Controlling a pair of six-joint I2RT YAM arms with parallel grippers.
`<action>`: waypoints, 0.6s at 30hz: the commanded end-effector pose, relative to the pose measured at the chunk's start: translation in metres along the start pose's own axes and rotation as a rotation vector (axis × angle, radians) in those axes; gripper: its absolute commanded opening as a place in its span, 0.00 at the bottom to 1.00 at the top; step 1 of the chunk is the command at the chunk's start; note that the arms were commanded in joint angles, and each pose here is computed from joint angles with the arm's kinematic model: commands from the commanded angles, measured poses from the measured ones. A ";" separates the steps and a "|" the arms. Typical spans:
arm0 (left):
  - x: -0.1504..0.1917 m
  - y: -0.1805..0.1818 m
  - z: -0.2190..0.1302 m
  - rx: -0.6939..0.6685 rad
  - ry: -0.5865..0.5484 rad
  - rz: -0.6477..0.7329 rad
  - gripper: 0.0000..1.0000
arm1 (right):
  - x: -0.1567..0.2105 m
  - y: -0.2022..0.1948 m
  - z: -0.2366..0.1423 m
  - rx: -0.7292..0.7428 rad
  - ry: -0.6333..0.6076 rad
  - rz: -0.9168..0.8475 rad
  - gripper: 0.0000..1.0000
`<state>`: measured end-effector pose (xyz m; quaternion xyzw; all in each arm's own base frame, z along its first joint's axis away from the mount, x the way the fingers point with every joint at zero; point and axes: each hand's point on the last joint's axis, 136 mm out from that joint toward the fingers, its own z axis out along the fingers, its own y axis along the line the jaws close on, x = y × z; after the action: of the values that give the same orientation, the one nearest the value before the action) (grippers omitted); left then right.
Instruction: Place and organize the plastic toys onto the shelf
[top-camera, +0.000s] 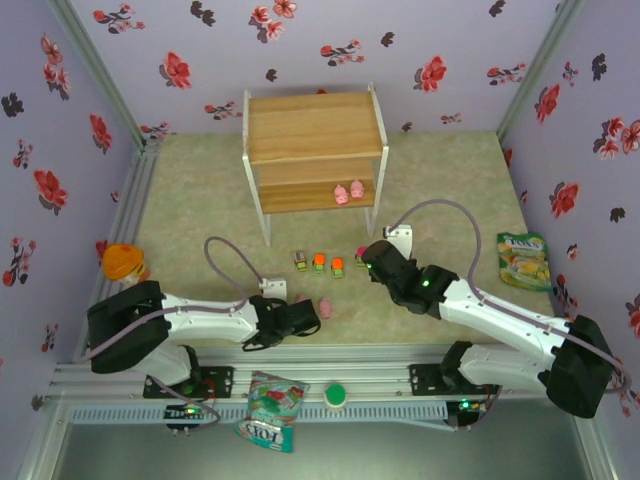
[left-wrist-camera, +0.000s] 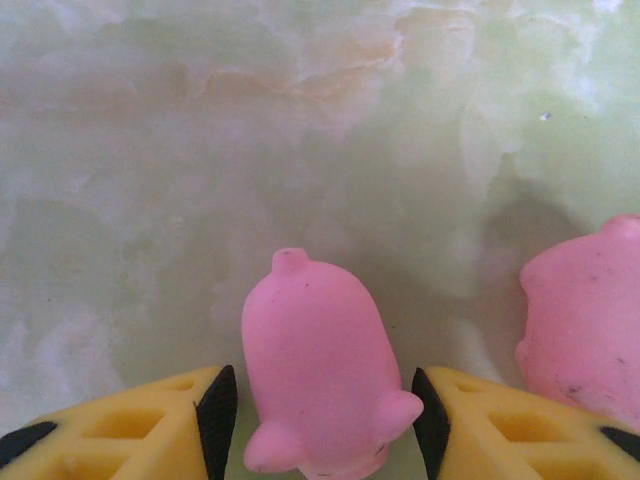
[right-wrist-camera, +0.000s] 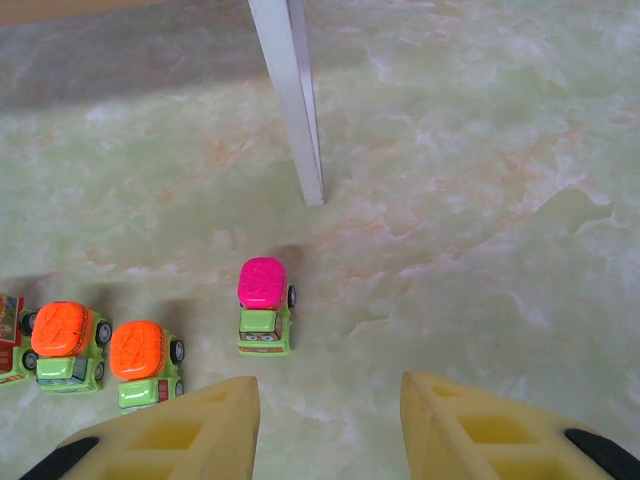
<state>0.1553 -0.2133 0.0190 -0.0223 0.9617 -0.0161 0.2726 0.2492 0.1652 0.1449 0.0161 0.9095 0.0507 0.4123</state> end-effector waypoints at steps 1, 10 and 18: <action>-0.005 -0.002 -0.001 -0.007 -0.007 -0.012 0.50 | 0.003 -0.004 0.000 0.006 -0.001 0.011 0.43; -0.005 0.002 0.000 -0.016 -0.006 -0.016 0.48 | 0.001 -0.003 0.000 0.003 -0.001 0.011 0.42; -0.008 0.003 -0.001 -0.014 -0.011 -0.015 0.43 | 0.000 -0.003 -0.001 0.007 0.000 0.008 0.42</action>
<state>0.1582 -0.2111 0.0190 -0.0287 0.9616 -0.0140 0.2726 0.2493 0.1653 0.1451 0.0162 0.9094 0.0509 0.4125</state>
